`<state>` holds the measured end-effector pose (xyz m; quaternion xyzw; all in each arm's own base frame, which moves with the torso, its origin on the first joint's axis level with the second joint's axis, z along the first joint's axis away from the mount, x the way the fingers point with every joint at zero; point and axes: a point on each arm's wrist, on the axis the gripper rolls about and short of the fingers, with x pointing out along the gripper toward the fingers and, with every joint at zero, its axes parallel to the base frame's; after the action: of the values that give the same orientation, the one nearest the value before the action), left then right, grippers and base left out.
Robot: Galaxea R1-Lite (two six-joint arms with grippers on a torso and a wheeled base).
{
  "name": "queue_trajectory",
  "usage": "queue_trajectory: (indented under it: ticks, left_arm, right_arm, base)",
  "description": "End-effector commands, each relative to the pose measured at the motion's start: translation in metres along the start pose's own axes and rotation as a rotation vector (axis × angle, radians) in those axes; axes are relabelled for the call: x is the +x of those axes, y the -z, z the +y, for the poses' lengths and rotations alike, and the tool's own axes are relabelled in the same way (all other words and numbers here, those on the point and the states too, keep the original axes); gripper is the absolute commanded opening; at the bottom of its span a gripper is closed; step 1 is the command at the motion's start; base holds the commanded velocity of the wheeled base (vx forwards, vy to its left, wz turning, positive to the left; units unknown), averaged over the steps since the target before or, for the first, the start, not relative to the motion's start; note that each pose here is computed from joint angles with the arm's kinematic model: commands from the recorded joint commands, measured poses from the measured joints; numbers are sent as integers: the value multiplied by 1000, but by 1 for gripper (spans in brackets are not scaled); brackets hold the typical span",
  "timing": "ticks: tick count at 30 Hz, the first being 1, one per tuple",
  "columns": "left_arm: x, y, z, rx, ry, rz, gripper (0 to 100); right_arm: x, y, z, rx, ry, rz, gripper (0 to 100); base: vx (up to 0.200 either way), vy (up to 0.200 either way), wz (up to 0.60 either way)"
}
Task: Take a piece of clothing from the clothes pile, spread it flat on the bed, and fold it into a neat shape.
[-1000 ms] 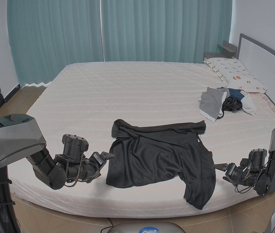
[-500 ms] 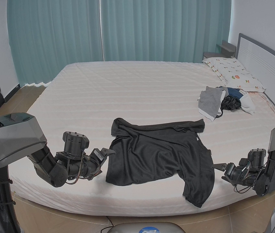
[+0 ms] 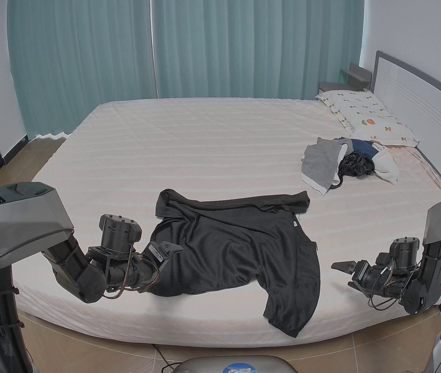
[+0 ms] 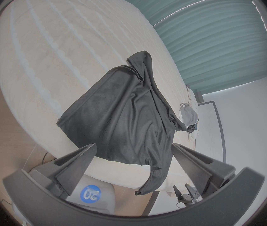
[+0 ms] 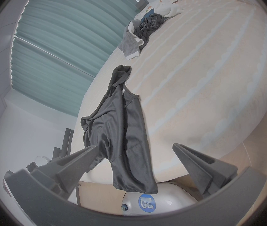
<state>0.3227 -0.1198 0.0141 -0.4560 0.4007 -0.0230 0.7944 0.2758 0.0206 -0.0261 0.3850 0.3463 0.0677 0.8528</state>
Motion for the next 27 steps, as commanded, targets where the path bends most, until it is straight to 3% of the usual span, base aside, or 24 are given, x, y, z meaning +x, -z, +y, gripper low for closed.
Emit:
queue_trajectory:
  ticks: [1, 3, 4, 8, 27]
  left_arm:
    - [-12, -8, 10, 11, -30, -27, 100]
    - [-13, -9, 14, 35, -46, -26, 100]
    - [-17, -5, 27, 97, -86, -8, 100]
    - [-21, 1, 40, 211, -135, 23, 100]
    - [-1, 8, 58, 268, -266, -22, 100]
  right_arm:
    - [6, 8, 2, -10, 2, 29, 100]
    - [8, 9, 3, -14, 4, 26, 100]
    - [11, 11, 3, -19, 16, 23, 100]
    - [15, 16, 2, -25, 33, 18, 100]
    - [20, 27, -3, -45, 65, -3, 100]
  base:
    - [0, 0, 0]
    - [0, 0, 0]
    - [0, 0, 0]
    - [0, 0, 0]
    - [0, 0, 0]
